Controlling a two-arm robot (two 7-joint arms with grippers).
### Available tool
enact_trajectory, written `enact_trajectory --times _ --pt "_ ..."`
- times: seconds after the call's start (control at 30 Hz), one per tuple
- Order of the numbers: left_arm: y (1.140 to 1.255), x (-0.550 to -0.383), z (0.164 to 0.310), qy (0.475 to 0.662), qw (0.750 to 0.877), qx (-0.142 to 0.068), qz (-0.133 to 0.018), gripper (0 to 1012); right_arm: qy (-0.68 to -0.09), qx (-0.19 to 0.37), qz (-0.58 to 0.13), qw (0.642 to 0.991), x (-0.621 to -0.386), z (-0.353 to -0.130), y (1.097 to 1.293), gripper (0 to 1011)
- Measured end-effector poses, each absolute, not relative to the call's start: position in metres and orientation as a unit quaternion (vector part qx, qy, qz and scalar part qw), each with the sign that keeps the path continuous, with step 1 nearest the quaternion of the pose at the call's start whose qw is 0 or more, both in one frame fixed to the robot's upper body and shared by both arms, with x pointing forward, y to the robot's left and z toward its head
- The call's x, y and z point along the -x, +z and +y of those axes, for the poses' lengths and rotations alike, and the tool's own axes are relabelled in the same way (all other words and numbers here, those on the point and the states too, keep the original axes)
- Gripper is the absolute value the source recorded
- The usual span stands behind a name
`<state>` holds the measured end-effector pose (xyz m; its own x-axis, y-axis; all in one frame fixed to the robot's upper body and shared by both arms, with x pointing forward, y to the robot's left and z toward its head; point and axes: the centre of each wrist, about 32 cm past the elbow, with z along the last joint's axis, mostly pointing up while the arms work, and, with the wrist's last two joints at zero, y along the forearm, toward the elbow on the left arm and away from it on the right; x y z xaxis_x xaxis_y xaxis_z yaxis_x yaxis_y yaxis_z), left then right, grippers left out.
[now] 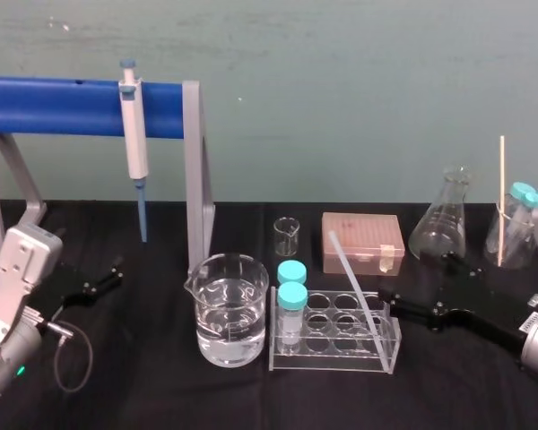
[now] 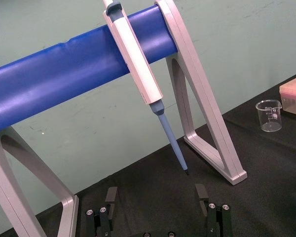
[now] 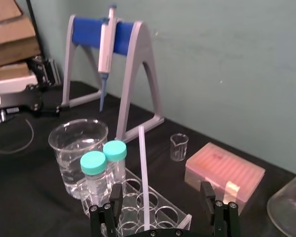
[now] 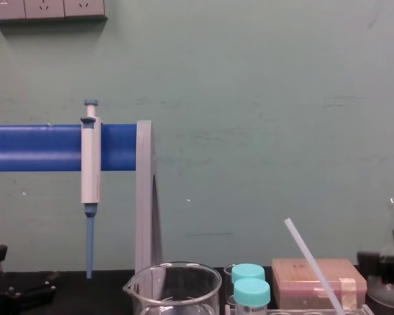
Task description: Pick up the stirring rod with one hand, then place it down.
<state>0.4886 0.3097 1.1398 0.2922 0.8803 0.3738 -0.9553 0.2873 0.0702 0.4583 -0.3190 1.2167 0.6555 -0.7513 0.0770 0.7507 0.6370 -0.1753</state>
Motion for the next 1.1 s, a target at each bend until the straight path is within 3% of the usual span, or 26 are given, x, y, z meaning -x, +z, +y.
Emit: enact_trajectory --times 0.5,1.1 --pt "1.14 -0.489 0.31 0.58 0.791 -0.141 -0.133 1000 -0.372 0.116 0.001 0.921 -0.499 -0.294 1.208 1003" --pt "1.14 -0.489 0.31 0.58 0.791 -0.141 -0.133 1000 -0.401 0.129 0.024 0.907 -0.505 -0.267 1.204 1003"
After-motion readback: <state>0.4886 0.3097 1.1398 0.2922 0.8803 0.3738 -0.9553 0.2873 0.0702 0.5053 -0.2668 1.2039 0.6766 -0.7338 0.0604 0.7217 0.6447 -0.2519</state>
